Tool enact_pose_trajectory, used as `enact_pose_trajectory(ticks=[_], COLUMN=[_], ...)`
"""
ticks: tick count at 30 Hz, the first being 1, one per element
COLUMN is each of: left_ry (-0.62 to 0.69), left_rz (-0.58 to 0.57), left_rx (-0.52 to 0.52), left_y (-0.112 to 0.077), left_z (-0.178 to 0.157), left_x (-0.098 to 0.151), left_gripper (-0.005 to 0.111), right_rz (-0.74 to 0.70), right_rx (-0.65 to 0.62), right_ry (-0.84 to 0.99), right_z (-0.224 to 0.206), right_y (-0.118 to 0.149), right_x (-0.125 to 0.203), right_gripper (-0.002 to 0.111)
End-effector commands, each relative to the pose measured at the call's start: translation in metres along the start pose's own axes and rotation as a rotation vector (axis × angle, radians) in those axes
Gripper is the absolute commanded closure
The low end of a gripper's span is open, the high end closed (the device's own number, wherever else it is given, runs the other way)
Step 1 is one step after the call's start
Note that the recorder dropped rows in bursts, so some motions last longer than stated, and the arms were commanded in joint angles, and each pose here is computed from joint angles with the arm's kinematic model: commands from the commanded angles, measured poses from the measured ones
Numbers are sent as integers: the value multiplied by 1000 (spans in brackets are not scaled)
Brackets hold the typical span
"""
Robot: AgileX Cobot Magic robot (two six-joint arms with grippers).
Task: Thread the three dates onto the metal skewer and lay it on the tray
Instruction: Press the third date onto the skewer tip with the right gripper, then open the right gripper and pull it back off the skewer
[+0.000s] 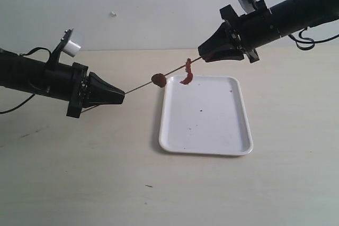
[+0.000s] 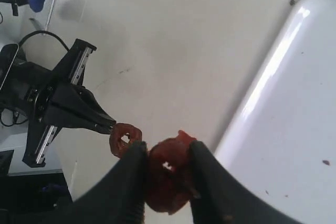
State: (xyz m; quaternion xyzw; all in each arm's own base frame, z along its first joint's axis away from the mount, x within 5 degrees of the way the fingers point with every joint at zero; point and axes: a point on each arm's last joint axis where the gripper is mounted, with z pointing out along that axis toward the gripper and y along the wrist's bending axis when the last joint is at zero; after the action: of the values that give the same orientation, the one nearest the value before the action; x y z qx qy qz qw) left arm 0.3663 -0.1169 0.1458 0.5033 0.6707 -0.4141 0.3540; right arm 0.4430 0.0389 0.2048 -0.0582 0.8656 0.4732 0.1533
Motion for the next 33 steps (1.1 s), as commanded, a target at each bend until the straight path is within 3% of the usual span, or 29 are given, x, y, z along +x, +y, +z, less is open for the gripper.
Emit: enact_pose_trajectory(ticks=[1,5,7,10,12,19,26,29,33], left_ry=[-46,-71,-76,-90,-92,-88,-134,-165,-166], left_rz=[14,3,1,-6,-6,-36,-205,-352,-505], left_rx=[46,34,31,23,22,10,-37,-26,-43], left_y=[-5,-4,-4,-3,-3,-2,3,1,-4], left_z=[5,5,5,5,5,4,7,15,34], left_x=[-9,-11,-11,-12,-13,-12,-17,-23,-28], left_gripper=[107,107,107,107,107,107,107,107,107], right_rz=[-19,-27,-33,-47,-46,-64,-67,-64,-49], right_rx=[-26,-33,-54,-63,-64,-55,-35,-62,-81], right_ry=[-16,-22,-40,-48,-50,-116,-227,-292,-339], right_z=[4,4,4,4,4,-18,-59,-72,-82], right_y=[10,10,12,13,13,5,-5,-9,-11], right_x=[-1,-2,-3,-4,-4,-13,-27,-30,-33], right_gripper=[81,81,72,43,40,40,42,52,77])
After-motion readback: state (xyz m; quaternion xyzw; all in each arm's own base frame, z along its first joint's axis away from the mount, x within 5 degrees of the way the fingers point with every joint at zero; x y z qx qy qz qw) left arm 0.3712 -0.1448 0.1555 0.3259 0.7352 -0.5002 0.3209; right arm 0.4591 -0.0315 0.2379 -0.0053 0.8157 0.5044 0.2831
